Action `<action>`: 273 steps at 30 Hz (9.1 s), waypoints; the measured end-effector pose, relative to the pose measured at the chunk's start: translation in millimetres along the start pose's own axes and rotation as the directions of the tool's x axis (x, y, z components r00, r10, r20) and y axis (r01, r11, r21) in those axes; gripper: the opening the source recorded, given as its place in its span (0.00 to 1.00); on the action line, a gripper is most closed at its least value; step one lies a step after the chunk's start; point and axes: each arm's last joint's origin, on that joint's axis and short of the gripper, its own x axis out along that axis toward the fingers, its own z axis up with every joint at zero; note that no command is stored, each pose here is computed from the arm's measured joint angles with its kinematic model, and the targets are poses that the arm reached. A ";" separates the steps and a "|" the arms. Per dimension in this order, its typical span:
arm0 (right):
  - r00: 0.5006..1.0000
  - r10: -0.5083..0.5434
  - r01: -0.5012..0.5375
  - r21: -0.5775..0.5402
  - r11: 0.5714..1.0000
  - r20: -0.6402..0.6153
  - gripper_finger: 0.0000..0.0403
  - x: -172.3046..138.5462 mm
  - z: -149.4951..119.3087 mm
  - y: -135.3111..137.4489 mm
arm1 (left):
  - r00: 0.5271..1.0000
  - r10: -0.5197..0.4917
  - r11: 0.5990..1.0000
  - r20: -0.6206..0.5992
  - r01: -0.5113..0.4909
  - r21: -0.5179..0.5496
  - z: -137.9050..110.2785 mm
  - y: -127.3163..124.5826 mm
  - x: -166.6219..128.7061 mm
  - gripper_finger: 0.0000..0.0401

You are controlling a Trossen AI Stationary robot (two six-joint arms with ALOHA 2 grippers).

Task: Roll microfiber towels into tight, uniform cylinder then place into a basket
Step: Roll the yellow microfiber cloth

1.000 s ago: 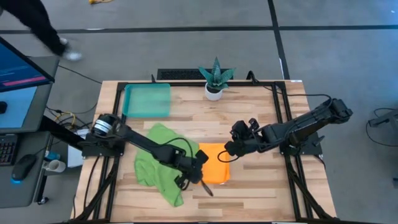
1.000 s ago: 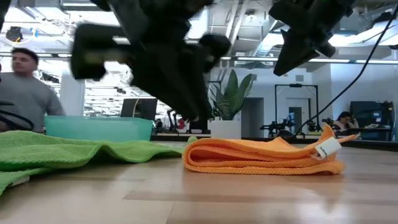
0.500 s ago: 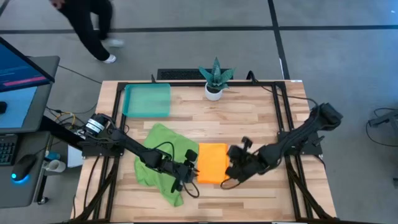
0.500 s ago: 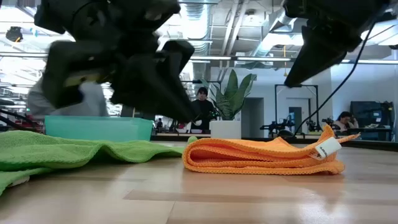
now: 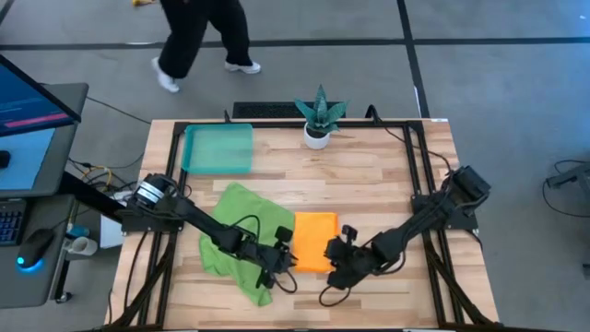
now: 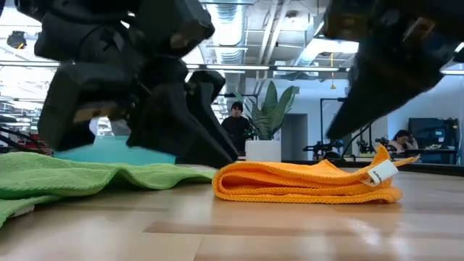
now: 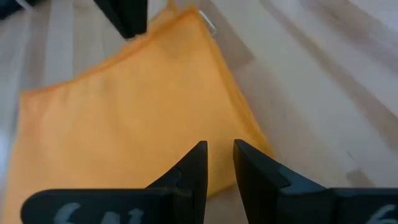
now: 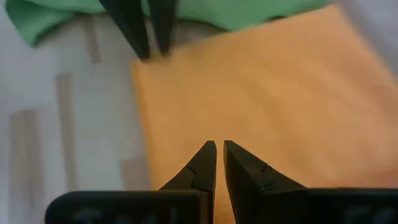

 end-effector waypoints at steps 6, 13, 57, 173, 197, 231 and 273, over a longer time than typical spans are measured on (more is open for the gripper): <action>0.996 0.047 -0.048 -0.008 0.999 -0.076 0.13 10.2 -7.6 3.1 | 1.000 -0.013 1.000 0.000 0.013 -0.011 -1.6 -1.2 2.2 0.18; 0.989 0.083 -0.082 0.015 0.997 -0.121 0.13 10.3 -11.7 5.6 | 0.996 -0.089 0.996 -0.001 0.089 -0.031 -3.1 -0.7 2.9 0.18; 0.995 0.084 -0.077 -0.124 0.989 0.055 0.13 -71.4 2.3 3.0 | 0.979 0.206 0.973 -0.001 -0.205 0.103 30.9 -1.1 -53.3 0.18; 0.989 -0.019 -0.034 -0.348 0.937 -0.147 0.13 13.9 -39.8 14.8 | 0.993 -0.003 0.995 -0.121 -0.008 -0.095 12.2 -13.8 28.9 0.25; 0.911 0.268 -0.301 -0.062 0.952 -0.314 0.06 0.0 -24.6 44.8 | 0.918 -0.360 0.821 -0.166 0.227 -0.524 66.2 -25.4 18.0 0.04; 0.872 0.356 -0.232 0.356 0.905 -0.337 0.04 21.7 7.6 18.5 | 0.862 -0.413 0.841 -0.294 0.237 -0.486 56.2 -40.2 7.4 0.20; 0.881 0.334 -0.198 0.379 0.904 -0.336 0.03 22.6 8.1 16.2 | 0.961 -0.061 0.903 -0.271 -0.062 -0.425 54.0 -27.4 23.6 0.04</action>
